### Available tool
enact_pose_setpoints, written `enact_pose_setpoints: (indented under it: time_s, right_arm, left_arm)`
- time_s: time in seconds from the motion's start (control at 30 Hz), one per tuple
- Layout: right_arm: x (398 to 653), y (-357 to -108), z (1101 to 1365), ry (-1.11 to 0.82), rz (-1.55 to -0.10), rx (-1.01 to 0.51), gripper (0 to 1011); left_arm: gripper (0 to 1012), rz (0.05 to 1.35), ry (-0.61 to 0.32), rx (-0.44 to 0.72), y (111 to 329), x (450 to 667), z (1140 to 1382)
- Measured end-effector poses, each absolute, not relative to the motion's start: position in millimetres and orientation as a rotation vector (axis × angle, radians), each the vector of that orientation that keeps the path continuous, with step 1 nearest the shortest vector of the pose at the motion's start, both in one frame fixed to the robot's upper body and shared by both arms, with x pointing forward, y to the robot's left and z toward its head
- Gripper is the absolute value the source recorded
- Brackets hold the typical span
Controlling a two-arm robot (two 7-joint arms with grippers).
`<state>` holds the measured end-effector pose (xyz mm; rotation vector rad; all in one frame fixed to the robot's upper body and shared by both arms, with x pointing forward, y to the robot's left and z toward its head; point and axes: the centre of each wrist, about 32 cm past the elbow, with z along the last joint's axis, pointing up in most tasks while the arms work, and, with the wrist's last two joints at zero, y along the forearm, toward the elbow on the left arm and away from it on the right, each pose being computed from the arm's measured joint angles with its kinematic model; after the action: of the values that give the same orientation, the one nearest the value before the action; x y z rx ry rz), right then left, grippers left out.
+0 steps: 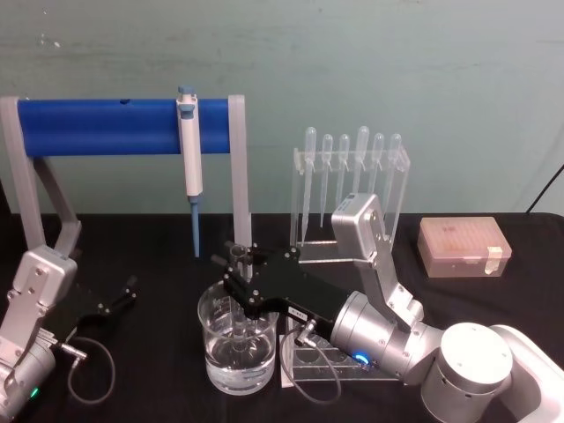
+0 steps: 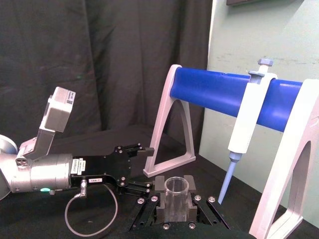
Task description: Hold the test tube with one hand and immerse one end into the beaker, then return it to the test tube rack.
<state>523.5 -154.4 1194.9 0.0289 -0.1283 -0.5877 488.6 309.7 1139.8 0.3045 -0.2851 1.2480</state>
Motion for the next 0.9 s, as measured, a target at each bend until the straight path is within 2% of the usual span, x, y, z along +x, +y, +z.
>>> enact_pose_setpoints:
  time_s: [0.9]
  right_arm:
    - [523.5, -154.4, 1194.8, -0.128, -0.588, 0.029, 224]
  left_arm:
    - [1000, 1.248, -0.285, 0.304, 309.7, 488.6, 1139.8]
